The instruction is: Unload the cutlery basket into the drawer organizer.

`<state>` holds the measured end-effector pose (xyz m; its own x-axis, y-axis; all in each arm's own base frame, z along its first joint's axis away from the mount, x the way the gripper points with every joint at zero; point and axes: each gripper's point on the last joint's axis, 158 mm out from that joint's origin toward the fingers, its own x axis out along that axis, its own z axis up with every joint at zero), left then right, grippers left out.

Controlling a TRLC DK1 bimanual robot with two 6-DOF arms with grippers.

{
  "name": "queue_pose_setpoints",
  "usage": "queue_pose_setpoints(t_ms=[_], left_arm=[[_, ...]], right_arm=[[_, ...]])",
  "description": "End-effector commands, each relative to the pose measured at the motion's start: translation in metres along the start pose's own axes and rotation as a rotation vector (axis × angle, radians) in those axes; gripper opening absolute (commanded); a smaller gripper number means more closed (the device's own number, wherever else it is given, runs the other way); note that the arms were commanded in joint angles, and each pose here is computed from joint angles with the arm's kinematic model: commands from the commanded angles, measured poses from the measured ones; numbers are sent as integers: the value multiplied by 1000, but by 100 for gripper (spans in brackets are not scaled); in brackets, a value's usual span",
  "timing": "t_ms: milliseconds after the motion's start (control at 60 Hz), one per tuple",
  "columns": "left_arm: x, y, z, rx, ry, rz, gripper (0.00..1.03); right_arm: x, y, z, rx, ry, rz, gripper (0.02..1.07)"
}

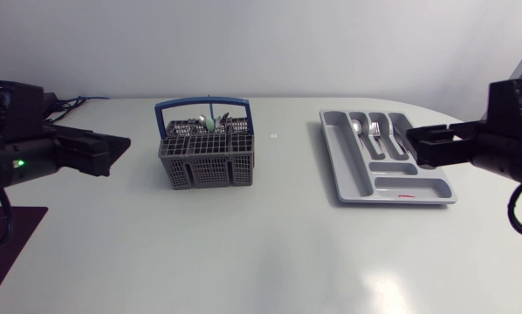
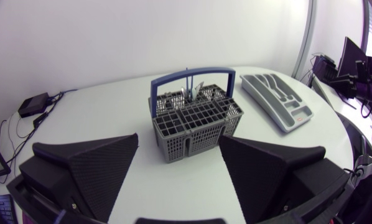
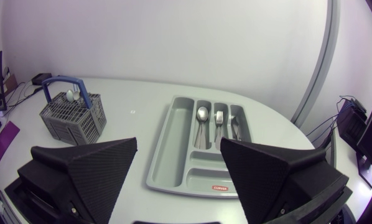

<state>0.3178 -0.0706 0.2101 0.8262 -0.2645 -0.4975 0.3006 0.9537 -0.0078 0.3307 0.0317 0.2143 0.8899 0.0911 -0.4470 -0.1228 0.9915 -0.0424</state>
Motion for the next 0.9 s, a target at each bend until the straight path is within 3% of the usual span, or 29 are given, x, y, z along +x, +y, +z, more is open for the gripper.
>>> queue_pose_setpoints(t_ms=[0, 83, 167, 333, 433, 583, 883], left_arm=[[12, -2, 2, 66, 53, -24, 91], [25, 1, -7, 141, 111, -52, 92], [36, 12, -17, 141, 177, -41, 92], [50, 16, -32, 222, 269, -99, 92], [54, 11, -29, 216, 247, -221, 92], [65, 12, -26, 211, 232, -307, 92], [99, 25, -35, 198, 263, -384, 92]], right_arm=[[17, 11, -9, -42, 89, 33, 99], [30, 27, -18, -111, 152, 78, 99], [40, 44, -25, -213, 190, 128, 99], [54, 81, -29, -374, 209, 223, 99], [66, 109, -29, -398, 207, 295, 99], [86, 145, -27, -451, 195, 358, 99], [144, 189, -4, -445, 174, 442, 99]])
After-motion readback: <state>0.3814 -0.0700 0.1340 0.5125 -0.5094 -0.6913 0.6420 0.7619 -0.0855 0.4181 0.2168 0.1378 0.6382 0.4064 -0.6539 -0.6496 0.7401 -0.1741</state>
